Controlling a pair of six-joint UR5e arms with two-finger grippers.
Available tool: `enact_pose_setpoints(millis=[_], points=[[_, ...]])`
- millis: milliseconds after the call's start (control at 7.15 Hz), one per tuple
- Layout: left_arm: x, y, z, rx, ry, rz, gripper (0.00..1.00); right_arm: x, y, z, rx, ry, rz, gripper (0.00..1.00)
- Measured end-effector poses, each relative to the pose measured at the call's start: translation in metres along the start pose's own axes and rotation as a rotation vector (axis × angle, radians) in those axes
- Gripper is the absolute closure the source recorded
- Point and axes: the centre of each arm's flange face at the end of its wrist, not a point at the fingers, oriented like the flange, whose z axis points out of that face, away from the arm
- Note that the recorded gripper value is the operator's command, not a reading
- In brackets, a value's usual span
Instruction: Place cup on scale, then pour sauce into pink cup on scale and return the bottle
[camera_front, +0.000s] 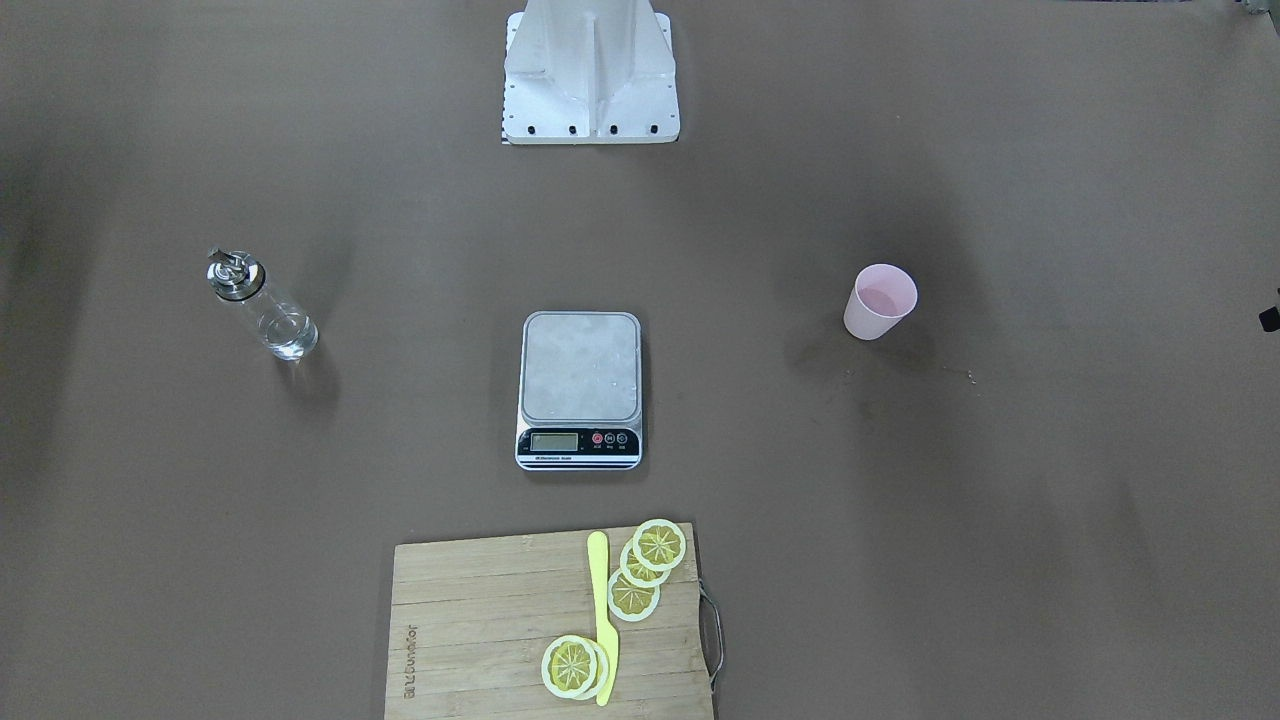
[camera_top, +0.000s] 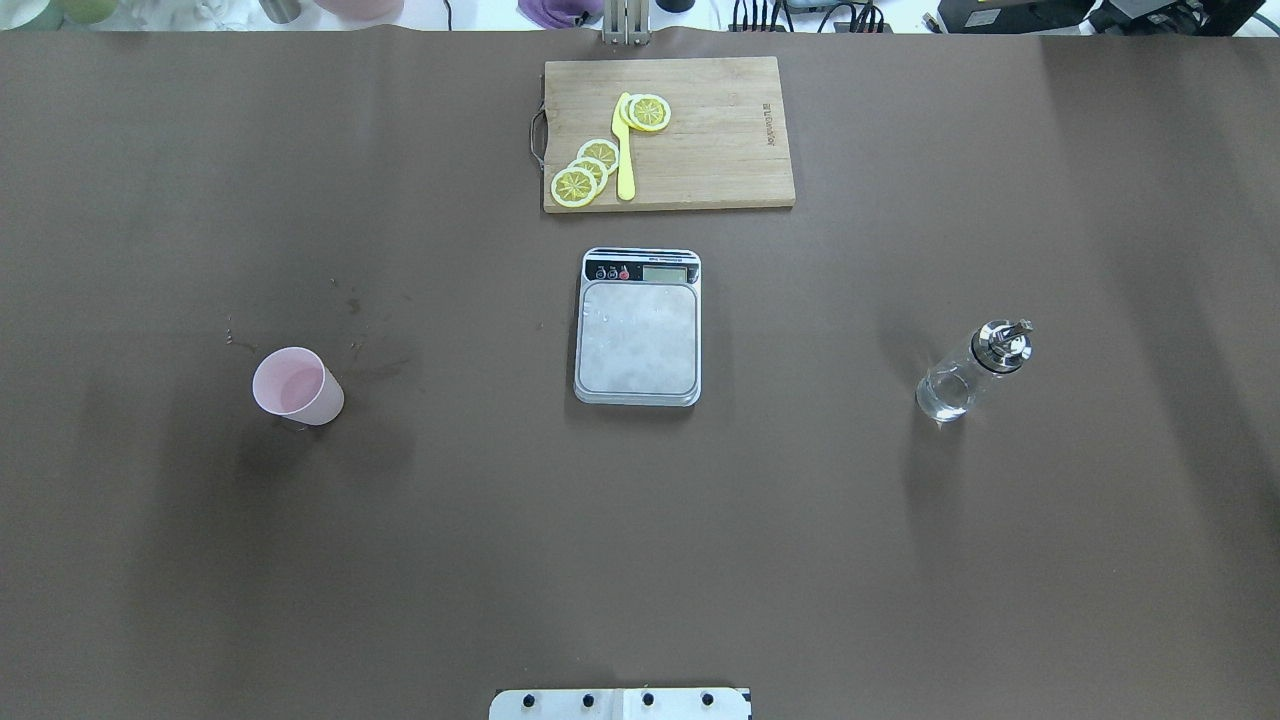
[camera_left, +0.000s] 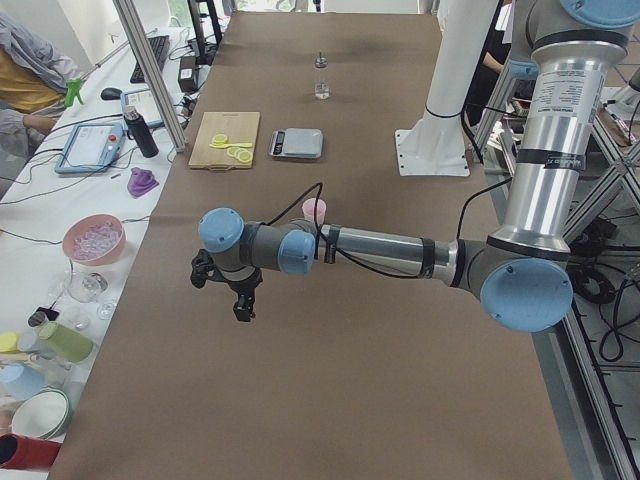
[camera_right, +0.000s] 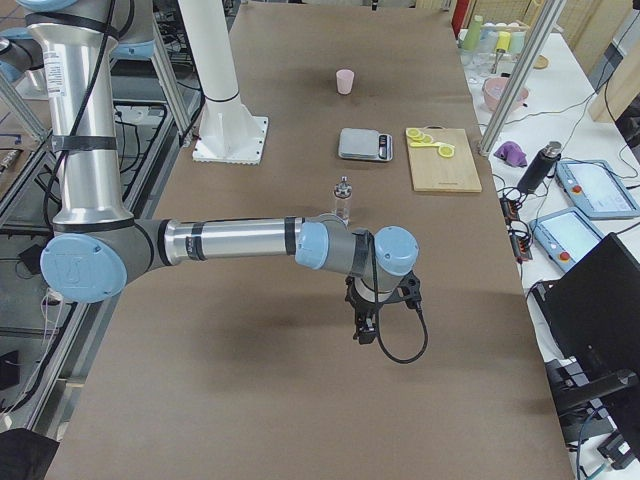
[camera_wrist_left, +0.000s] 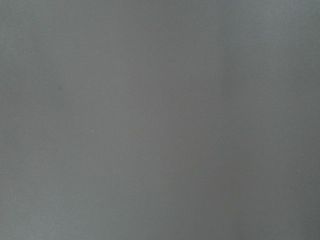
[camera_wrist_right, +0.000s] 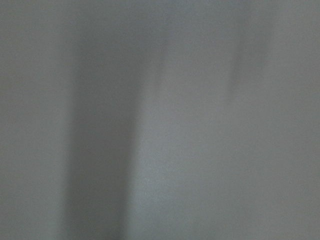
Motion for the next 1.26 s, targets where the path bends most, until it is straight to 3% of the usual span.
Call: enact_pose_setpoints(millis=[419,979,1258], points=[[0.005,0.0,-0.002,-0.002,0.025,-0.001,0.02,-0.001,0.0,-0.001,0.003,-0.001,-0.004,0.0],[0.047,0.0,-0.019,0.029,0.03,0.072,0.02,-0.009,-0.008,-0.01,0.024,-0.011,-0.016,0.0],[0.058,0.001,-0.02,0.041,0.04,0.009,0.02,-0.011,-0.01,-0.01,0.041,-0.032,-0.025,0.0]])
